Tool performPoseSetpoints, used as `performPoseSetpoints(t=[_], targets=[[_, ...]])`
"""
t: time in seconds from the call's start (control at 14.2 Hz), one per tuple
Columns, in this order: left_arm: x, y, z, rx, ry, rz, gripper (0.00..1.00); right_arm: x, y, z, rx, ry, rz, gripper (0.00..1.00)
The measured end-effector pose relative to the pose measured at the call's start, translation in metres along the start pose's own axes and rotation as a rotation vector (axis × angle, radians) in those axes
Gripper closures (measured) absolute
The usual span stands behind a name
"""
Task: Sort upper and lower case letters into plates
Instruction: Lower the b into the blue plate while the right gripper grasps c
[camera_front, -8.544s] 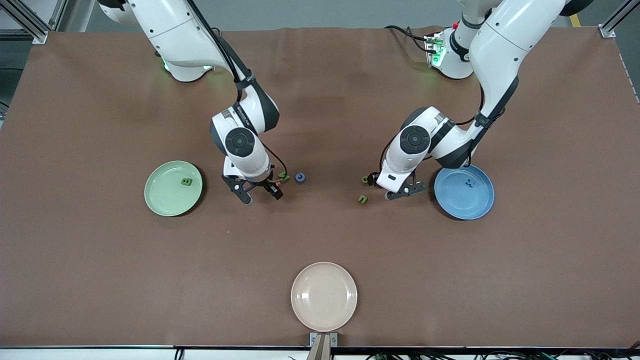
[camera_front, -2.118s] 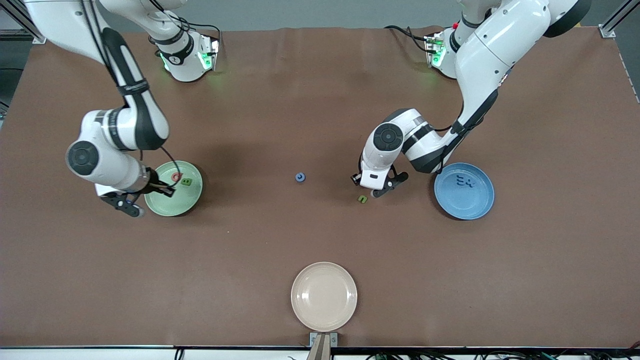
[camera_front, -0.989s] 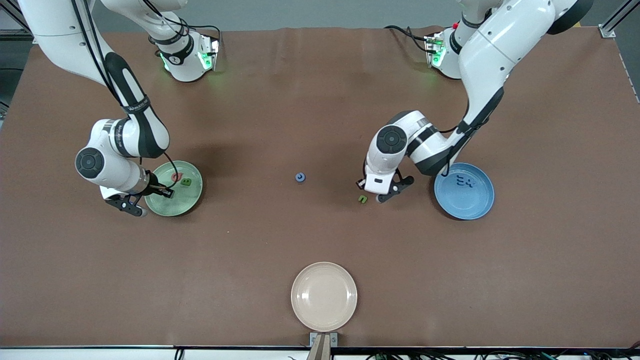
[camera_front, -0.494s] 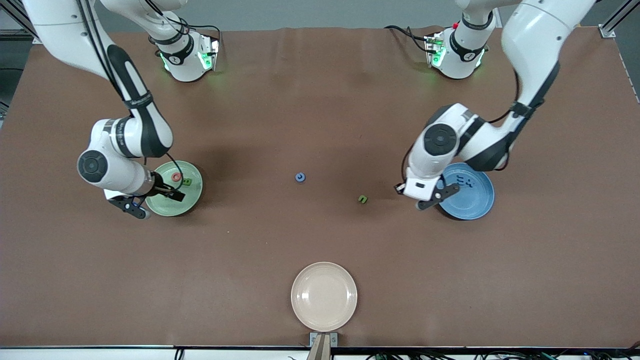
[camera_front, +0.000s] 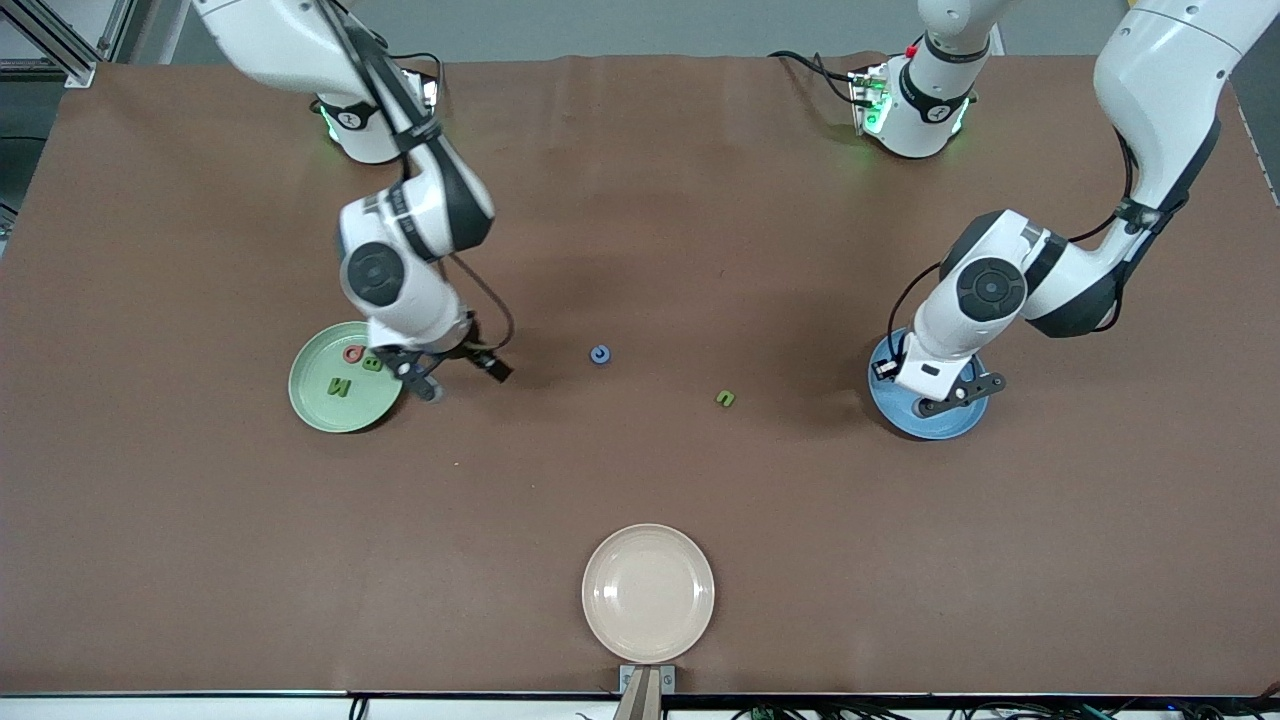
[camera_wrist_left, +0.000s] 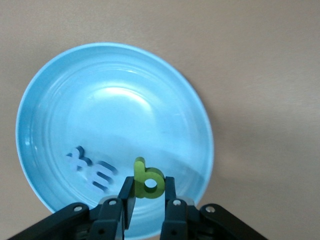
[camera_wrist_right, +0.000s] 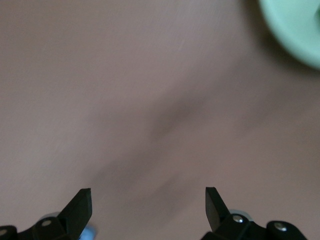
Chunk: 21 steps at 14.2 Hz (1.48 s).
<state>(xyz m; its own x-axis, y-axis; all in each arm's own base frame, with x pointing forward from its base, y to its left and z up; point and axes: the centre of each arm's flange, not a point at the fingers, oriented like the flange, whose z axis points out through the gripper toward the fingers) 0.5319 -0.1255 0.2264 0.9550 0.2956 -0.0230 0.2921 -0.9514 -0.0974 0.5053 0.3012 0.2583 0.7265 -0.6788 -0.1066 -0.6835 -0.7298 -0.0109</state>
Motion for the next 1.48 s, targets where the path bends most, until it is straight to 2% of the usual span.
performPoseSetpoints(t=[0.28,0.49,0.71,0.85,1.06,1.27,1.48], targets=[[-0.015,-0.005,0.02,0.004,0.005,0.059,0.72,-0.062,-0.035,0.008,0.012,0.003,0.083,0.0],[-0.018,-0.009,0.03,0.011,0.001,0.081,0.72,-0.083,-0.051,0.033,-0.006,0.005,0.102,0.03],[-0.016,-0.013,0.034,0.012,0.003,0.085,0.72,-0.087,-0.06,0.063,-0.01,0.017,0.112,0.08],[-0.014,-0.015,0.033,0.008,0.008,0.082,0.59,-0.086,-0.062,0.079,-0.011,0.03,0.122,0.1],[-0.011,-0.002,0.018,-0.016,0.035,0.096,0.28,-0.095,-0.067,0.091,-0.014,0.044,0.14,0.12],[-0.008,0.029,-0.016,-0.062,0.093,0.131,0.0,-0.099,-0.076,0.092,-0.003,0.049,0.15,0.12],[-0.025,0.086,-0.047,-0.1,0.146,0.211,0.0,-0.097,-0.08,0.097,-0.005,0.052,0.152,0.15]])
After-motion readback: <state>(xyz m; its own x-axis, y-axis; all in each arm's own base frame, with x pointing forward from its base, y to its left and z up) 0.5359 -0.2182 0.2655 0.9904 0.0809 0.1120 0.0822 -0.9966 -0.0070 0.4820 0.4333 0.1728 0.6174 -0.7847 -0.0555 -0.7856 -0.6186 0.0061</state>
